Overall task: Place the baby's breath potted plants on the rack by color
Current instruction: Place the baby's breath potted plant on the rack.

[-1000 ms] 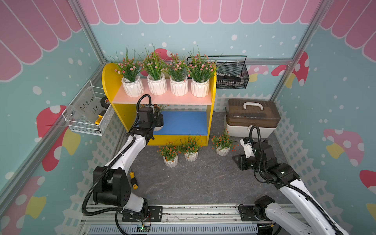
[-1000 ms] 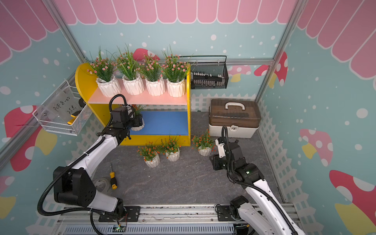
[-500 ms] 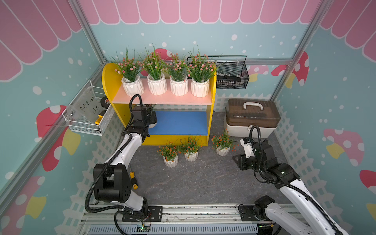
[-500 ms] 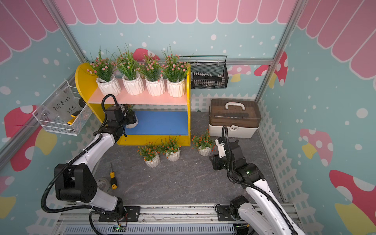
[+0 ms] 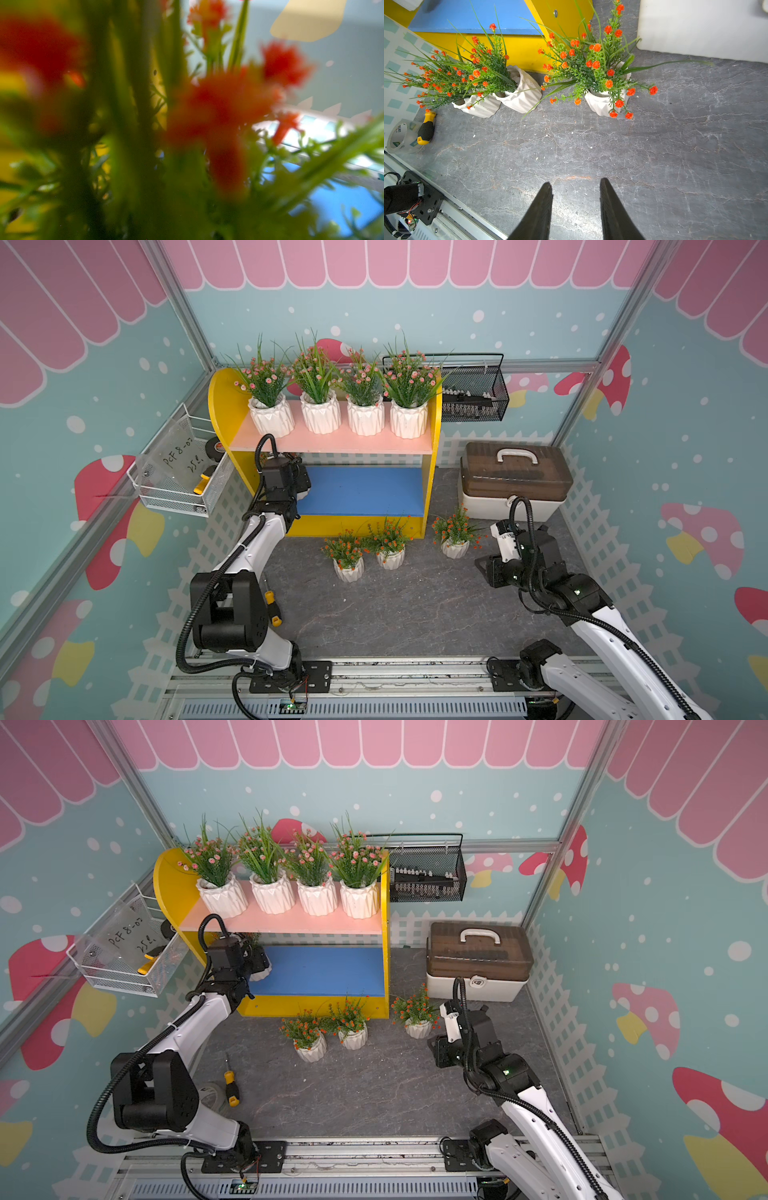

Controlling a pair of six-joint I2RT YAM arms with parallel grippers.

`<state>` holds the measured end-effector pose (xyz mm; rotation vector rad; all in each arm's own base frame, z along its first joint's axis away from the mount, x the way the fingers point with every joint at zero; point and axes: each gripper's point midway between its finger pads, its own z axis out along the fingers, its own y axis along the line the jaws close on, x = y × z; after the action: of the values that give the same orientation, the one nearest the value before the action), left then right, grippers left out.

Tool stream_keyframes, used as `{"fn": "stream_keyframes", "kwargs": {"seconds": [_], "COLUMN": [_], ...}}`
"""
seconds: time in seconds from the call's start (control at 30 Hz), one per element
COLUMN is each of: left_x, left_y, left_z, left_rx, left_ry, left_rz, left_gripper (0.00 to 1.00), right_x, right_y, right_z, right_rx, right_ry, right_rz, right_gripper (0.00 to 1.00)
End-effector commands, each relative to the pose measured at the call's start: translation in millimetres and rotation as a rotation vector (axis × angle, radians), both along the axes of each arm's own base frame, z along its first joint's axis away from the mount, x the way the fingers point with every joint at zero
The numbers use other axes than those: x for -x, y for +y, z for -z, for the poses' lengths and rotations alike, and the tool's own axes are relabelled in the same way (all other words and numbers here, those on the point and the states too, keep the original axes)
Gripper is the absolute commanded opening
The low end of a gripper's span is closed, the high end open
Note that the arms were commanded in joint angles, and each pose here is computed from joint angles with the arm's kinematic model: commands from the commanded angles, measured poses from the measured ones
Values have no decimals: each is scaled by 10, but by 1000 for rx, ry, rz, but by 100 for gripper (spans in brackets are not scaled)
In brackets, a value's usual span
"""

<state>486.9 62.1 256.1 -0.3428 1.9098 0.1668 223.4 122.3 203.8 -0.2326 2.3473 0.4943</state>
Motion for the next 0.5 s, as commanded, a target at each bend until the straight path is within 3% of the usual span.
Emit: {"fn": "stream_keyframes", "kwargs": {"seconds": [0.0, 0.47], "left_x": [-3, -15], "left_y": [116, 269], "left_z": [-108, -31], "left_rx": [-19, -8], "left_ry": [-48, -36], "left_rz": [-40, -77], "left_gripper": [31, 33], "right_x": [32, 45], "right_y": [-11, -13], "right_z": [10, -13], "right_rx": [4, -3], "right_ry": [-4, -13], "right_rz": [-14, -13], "right_gripper": [37, 37]}}
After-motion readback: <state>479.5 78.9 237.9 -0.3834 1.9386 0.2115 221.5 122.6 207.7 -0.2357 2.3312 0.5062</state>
